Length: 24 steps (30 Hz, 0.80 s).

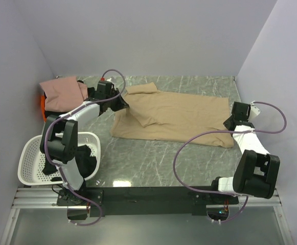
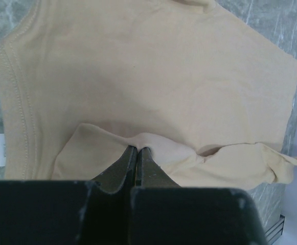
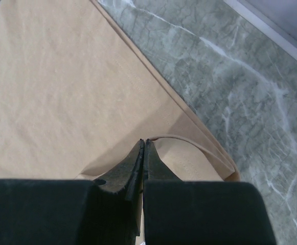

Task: Fold and stack the t-shirts
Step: Fold the tshirt

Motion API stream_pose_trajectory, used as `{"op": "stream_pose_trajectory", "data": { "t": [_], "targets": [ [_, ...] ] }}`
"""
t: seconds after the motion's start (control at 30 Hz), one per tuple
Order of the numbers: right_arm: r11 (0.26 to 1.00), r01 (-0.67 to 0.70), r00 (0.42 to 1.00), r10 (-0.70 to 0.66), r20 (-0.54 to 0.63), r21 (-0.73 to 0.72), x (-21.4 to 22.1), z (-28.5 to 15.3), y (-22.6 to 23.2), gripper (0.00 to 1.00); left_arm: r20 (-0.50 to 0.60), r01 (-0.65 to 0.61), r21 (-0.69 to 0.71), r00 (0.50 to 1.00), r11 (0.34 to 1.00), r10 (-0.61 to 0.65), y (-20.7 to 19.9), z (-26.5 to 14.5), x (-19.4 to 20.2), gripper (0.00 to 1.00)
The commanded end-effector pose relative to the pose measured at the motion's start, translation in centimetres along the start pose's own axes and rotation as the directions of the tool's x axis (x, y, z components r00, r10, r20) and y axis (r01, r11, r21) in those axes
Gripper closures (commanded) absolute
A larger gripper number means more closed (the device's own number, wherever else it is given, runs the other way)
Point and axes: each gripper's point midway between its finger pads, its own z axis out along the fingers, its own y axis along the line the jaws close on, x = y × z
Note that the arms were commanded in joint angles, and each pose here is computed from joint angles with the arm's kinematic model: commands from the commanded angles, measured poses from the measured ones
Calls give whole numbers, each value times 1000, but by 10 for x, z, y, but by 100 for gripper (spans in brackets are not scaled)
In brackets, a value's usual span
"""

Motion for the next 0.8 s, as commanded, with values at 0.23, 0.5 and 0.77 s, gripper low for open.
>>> {"op": "stream_pose_trajectory", "data": {
  "t": [0.23, 0.5, 0.77],
  "targets": [
    [996, -38, 993, 29, 117, 77, -40, 8, 6, 100, 69, 18, 41, 997, 999, -21, -4, -3, -22, 99],
    [992, -42, 994, 30, 104, 116, -36, 27, 6, 100, 69, 17, 58, 997, 998, -21, -8, 9, -29, 100],
    [999, -36, 992, 31, 124, 41, -40, 23, 16, 67, 182, 1, 37, 983, 999, -8, -23, -13, -63, 75]
  ]
}}
